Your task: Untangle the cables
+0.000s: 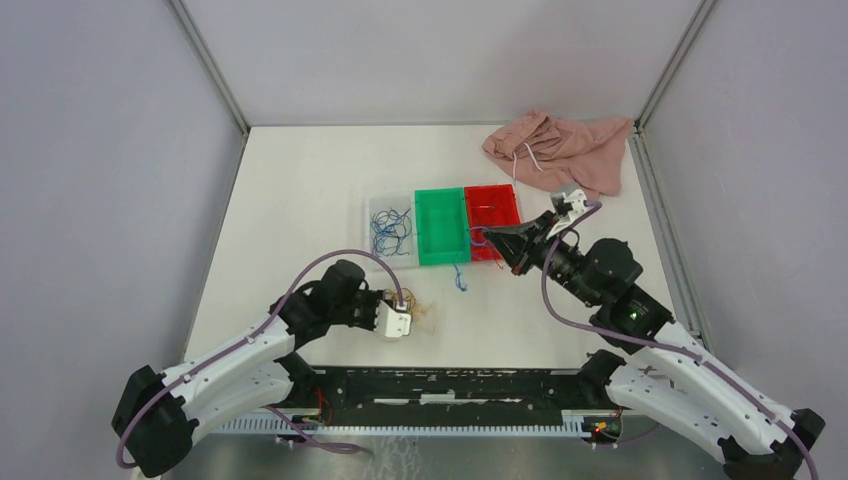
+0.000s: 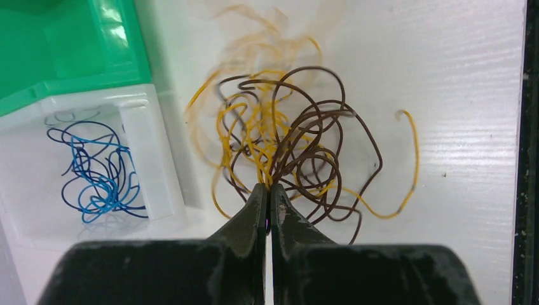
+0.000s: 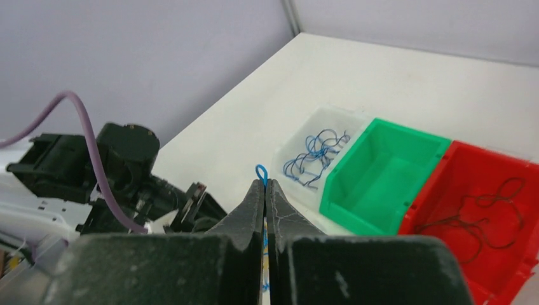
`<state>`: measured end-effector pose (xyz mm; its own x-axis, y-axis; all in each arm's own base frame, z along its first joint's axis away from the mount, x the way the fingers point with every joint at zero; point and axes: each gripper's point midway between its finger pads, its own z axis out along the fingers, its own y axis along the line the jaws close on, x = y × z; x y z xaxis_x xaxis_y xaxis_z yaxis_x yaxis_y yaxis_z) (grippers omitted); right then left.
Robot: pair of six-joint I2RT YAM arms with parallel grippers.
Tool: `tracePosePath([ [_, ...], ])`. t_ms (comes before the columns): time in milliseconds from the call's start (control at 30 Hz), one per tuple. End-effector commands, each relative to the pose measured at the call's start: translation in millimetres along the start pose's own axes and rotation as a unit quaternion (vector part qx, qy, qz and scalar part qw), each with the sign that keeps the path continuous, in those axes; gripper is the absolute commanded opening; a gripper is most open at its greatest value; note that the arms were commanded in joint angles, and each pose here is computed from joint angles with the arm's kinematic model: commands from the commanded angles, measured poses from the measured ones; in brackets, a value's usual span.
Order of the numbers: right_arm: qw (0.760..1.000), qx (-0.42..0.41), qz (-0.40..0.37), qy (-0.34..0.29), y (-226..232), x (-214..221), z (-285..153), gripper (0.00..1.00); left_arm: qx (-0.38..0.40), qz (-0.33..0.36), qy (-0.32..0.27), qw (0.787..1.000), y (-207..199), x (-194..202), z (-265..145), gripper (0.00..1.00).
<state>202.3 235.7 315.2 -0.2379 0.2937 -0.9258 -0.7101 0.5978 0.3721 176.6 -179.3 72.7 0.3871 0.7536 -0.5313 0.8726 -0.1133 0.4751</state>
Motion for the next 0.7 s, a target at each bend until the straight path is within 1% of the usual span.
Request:
tracePosePath([
  [0,0.997,0.029,-0.039,-0.052,1,-60,-5,0.0,0.007,0.059,0.025,0.998,-6,15,0,0.03],
  [133,0.994,0.041,-0.064,-0.076,1,-88,-7,0.0,0.022,0.074,0.027,0.997,-15,19,1,0.03],
  [200,0.996,0.023,-0.061,-0.068,8,-89,0,0.0,0.011,0.067,0.02,0.997,-10,15,1,0.03],
  [233,0.996,0.016,-0.057,-0.06,10,-86,4,0.0,0.004,0.065,0.015,0.998,-5,11,0,0.05],
  [267,0.997,0.007,-0.053,-0.052,13,-83,9,0.0,-0.003,0.065,0.007,0.998,1,5,-2,0.22],
  [300,0.998,0.0,-0.049,-0.044,14,-79,13,0.0,-0.014,0.063,0.0,0.998,9,-2,-4,0.41],
  [333,0.998,-0.003,-0.046,-0.038,14,-75,17,0.0,-0.026,0.058,-0.009,0.998,18,-10,-7,0.54],
  [367,0.998,-0.005,-0.043,-0.035,14,-72,20,0.0,-0.034,0.053,-0.019,0.998,26,-18,-12,0.59],
  [400,0.999,-0.008,-0.041,-0.033,14,-70,22,0.0,-0.034,0.049,-0.028,0.998,31,-27,-17,0.61],
  [433,0.999,-0.012,-0.038,-0.03,15,-69,25,0.0,-0.026,0.046,-0.04,0.998,32,-35,-22,0.65],
  [467,0.999,-0.016,-0.035,-0.029,16,-68,27,0.0,-0.015,0.044,-0.051,0.998,31,-43,-28,0.76],
  [500,0.999,-0.022,-0.031,-0.028,17,-68,29,0.0,-0.003,0.043,-0.066,0.997,29,-52,-34,0.92],
  [533,0.999,-0.028,-0.028,-0.027,20,-67,31,0.0,0.006,0.039,-0.079,0.996,27,-60,-40,1.0],
  [667,0.998,-0.06,-0.019,-0.007,30,-61,40,0.0,0.021,0.023,-0.119,0.992,24,-85,-65,0.99],
])
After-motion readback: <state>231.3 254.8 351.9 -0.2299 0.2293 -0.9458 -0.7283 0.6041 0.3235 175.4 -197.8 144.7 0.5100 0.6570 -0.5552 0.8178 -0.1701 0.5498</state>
